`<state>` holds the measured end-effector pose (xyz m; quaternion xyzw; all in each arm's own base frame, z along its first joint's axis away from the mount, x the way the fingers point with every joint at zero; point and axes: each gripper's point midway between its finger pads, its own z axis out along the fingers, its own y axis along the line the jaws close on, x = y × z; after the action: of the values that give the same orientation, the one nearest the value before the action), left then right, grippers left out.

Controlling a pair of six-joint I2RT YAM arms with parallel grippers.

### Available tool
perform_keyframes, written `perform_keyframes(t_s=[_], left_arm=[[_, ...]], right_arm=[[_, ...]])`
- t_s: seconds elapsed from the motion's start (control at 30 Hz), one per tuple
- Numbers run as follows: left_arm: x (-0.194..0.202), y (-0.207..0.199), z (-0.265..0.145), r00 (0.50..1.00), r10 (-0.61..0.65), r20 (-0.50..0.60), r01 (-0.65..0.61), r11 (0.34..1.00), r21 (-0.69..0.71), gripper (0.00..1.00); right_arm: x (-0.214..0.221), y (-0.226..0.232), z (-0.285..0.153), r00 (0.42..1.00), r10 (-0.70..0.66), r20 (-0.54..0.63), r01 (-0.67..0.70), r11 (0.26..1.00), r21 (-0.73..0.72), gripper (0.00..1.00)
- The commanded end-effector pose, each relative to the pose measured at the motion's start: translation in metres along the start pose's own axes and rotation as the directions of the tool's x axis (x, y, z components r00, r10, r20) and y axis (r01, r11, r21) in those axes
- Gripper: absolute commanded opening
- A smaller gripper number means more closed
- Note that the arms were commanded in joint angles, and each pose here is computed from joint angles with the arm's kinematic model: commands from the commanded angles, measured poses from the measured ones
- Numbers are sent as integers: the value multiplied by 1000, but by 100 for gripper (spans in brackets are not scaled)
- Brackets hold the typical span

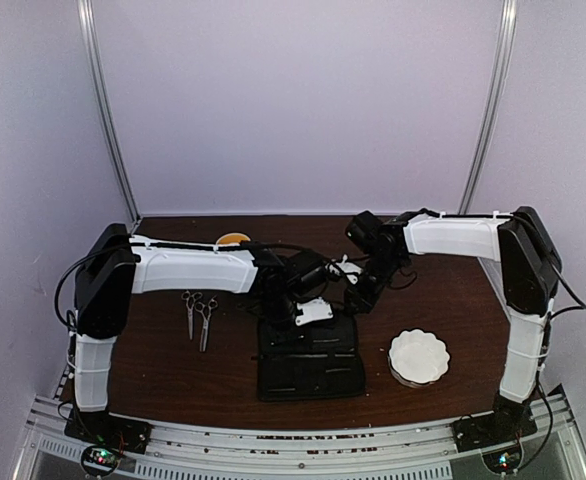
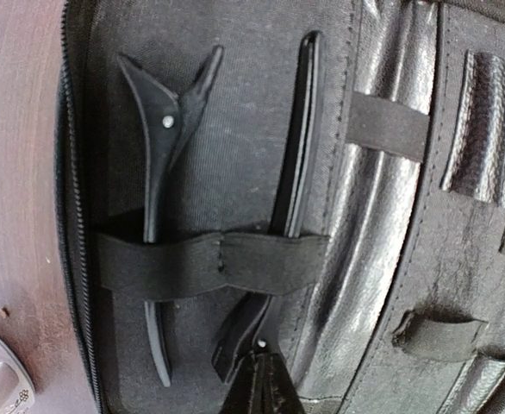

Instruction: Sort the hair-cutting tools

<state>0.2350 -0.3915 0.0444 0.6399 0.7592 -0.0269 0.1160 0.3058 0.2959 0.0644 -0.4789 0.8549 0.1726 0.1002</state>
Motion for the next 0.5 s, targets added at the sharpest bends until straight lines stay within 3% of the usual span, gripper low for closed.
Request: perform_keyframes(t_s=[0.0,0.17,0.3,0.37,0.43,0.47], left_arm=[[-16,-4,3,998,12,68,-13,1000,17,3],[-24,-3,2,996,8,91,-10,1000,19,4],[-7,0,-5,999,-2,44,2,1000,-11,5],[1,3,-18,999,-12,52,14,999,-48,10],[4,12,-40,995,-21,96,33,992,-119,24],[3,21,-53,991,-30,127,52,984,-169,61]], right_arm=[[-7,5,2,1000,-10,8,11,1000,-28,0],[-7,4,2,1000,-10,6,10,1000,-23,0],[-8,1,-2,1000,-5,13,5,1000,-14,0],[-10,-4,-5,1000,-1,22,1,1000,1,0],[-11,-8,-7,1000,5,27,-5,1000,7,0],[-11,-10,-7,1000,10,26,-11,1000,8,0]])
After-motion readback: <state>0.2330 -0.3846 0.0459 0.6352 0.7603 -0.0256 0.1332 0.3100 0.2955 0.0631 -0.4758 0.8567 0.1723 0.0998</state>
